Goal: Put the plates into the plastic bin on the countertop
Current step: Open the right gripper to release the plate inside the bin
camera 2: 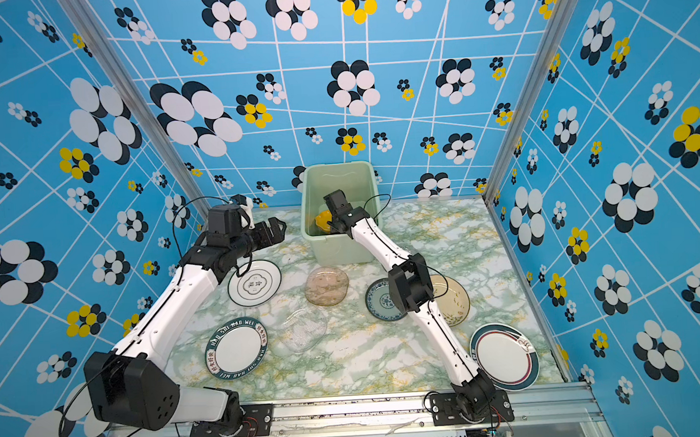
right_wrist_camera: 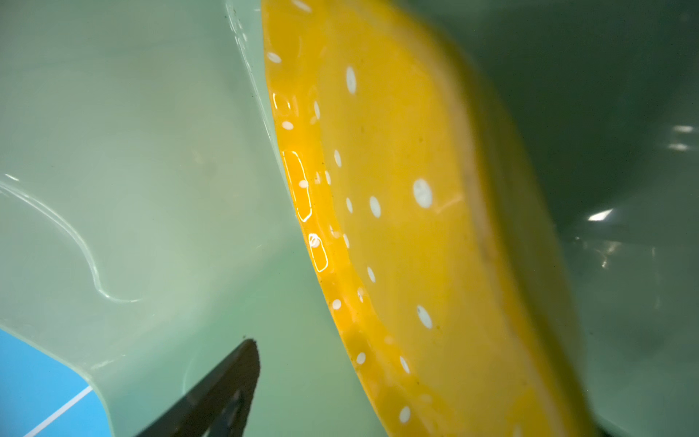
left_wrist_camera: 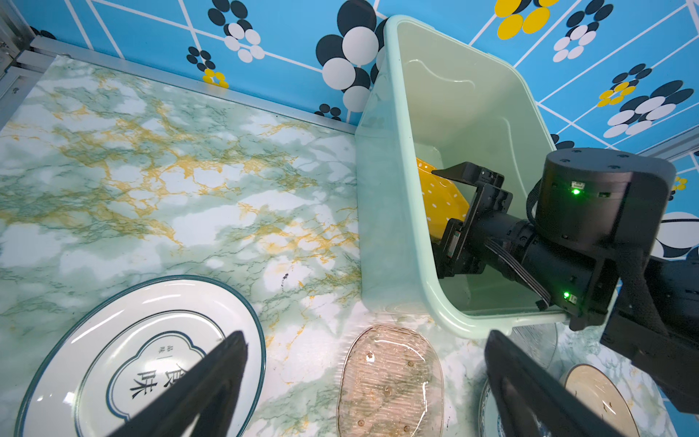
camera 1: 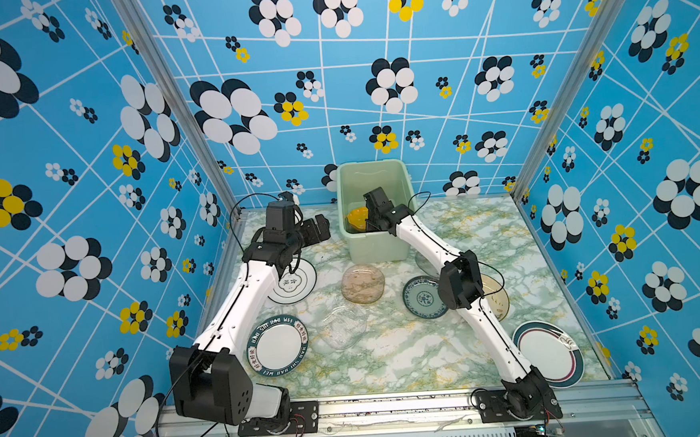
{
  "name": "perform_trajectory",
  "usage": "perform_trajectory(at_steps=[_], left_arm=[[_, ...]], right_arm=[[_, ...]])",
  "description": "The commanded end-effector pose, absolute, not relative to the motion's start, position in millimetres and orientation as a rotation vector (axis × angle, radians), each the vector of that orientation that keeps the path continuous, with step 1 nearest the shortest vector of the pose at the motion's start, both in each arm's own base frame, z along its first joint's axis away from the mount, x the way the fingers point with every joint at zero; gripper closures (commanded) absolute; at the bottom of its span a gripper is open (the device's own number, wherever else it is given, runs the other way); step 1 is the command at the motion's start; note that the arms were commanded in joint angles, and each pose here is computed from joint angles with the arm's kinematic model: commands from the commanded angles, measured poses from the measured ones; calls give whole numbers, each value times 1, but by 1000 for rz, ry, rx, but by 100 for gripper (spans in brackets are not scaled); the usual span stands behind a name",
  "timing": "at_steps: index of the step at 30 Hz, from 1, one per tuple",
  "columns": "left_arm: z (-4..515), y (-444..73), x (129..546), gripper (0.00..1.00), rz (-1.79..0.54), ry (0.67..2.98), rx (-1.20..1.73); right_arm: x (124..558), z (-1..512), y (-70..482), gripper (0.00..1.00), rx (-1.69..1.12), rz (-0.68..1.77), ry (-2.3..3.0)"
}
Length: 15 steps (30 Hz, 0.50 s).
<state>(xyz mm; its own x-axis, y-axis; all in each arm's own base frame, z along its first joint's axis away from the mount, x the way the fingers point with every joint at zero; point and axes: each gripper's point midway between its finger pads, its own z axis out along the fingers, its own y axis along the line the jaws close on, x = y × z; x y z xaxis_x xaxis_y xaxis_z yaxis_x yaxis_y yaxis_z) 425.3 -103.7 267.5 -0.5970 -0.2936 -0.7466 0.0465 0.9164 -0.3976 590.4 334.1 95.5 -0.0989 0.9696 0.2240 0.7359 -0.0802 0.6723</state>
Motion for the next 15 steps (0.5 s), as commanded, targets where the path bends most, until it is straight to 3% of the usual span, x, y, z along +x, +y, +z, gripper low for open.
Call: perform_trajectory(at_steps=[1,15], left_arm=[[280,-97,429,1,-450,2141,-194],[287,-90,429,1,-410,2120,-185]], right_arm=[[589,-22,292,1,1960,719,1946],[573,20,293,0,1927,723,2077]])
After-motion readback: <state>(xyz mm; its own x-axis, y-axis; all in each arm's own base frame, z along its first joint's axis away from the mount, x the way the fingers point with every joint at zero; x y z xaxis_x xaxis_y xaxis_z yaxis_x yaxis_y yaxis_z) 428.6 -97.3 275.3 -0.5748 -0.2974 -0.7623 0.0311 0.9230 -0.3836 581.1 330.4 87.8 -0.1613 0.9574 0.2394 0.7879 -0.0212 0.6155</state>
